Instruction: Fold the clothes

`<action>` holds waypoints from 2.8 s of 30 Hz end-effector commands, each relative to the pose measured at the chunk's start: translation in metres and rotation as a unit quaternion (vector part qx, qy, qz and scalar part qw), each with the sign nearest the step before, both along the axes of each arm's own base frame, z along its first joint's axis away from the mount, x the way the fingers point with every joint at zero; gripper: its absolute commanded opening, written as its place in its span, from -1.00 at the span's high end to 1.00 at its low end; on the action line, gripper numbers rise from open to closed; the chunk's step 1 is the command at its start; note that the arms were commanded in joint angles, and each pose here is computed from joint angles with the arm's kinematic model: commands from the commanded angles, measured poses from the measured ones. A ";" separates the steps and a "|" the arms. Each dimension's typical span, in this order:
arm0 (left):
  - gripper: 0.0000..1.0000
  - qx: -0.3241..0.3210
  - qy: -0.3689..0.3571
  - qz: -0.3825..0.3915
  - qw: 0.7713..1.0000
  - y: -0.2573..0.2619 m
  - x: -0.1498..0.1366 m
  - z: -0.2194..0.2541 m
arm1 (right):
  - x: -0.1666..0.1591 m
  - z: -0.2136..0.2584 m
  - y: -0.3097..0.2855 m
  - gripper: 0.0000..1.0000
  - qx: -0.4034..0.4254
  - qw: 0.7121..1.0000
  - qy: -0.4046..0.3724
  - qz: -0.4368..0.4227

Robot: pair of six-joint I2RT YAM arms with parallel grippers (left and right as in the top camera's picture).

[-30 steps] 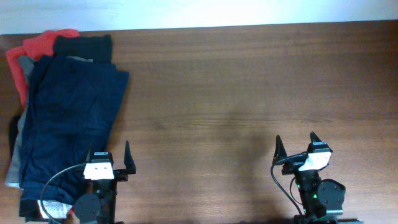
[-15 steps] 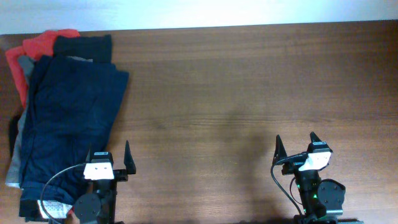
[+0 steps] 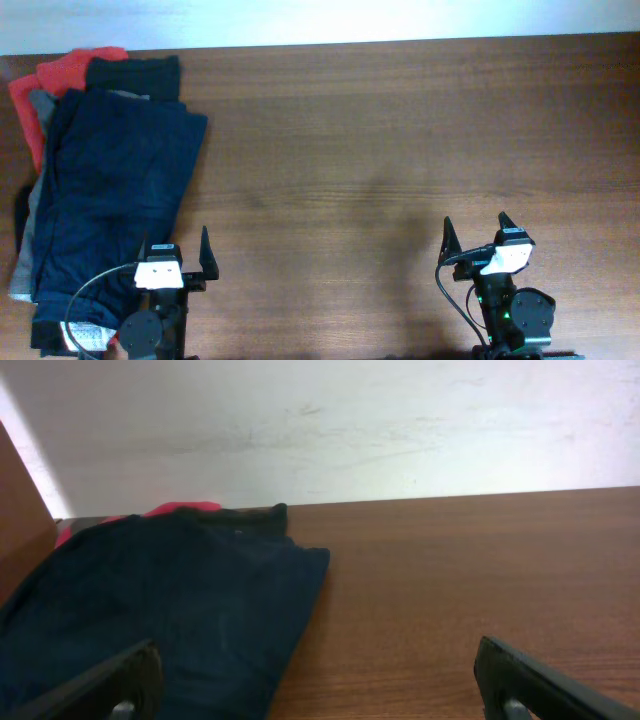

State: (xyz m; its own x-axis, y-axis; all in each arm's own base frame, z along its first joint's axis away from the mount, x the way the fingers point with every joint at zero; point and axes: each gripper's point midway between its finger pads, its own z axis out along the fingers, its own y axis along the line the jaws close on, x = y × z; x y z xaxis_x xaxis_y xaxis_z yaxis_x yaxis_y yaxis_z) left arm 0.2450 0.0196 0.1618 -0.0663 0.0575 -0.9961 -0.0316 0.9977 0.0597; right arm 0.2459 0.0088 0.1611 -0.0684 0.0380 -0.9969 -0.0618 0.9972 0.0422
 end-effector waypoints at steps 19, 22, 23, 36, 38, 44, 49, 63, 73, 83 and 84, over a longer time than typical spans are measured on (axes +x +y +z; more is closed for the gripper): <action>-0.98 -0.002 0.000 0.006 1.000 0.002 0.000 -0.002 | 0.000 -0.003 0.000 -0.97 -0.001 1.000 0.000 0.001; -0.98 -0.002 0.000 0.006 1.000 0.002 0.000 -0.002 | 0.000 -0.003 0.000 -0.97 -0.001 1.000 0.000 0.001; -0.98 -0.002 0.000 0.006 1.000 0.002 0.000 -0.002 | 0.000 -0.003 0.000 -0.97 -0.001 1.000 0.000 0.001; -0.98 -0.002 -0.001 0.006 1.000 0.002 0.000 -0.001 | 0.000 -0.003 0.000 -0.97 -0.001 1.000 0.000 0.001; -0.98 -0.002 0.001 0.006 1.000 0.002 0.000 -0.002 | 0.000 -0.003 0.000 -0.97 -0.001 1.000 0.000 0.001; -0.98 0.004 -0.038 -0.016 0.999 -0.005 0.001 0.017 | 0.000 0.008 0.008 -0.97 0.005 0.999 -0.021 0.024; -0.99 -0.009 -0.056 -0.060 0.997 -0.021 0.000 0.026 | -0.002 0.023 0.020 -0.97 0.011 0.997 -0.048 0.059; -0.98 -0.051 0.048 -0.051 0.996 -0.017 0.008 0.083 | -0.008 0.082 0.023 -0.97 0.053 0.996 -0.014 0.066; -0.98 -0.026 0.255 -0.067 0.964 -0.006 0.070 0.097 | 0.028 0.111 0.031 -0.97 0.073 0.984 0.142 0.081; -0.98 -0.064 0.376 -0.087 0.920 0.000 0.138 0.051 | 0.085 0.062 0.041 -0.97 0.115 0.909 0.389 0.095; -0.98 -0.066 0.387 -0.086 0.916 0.001 0.141 0.041 | 0.090 0.053 0.043 -0.97 0.121 0.902 0.403 0.101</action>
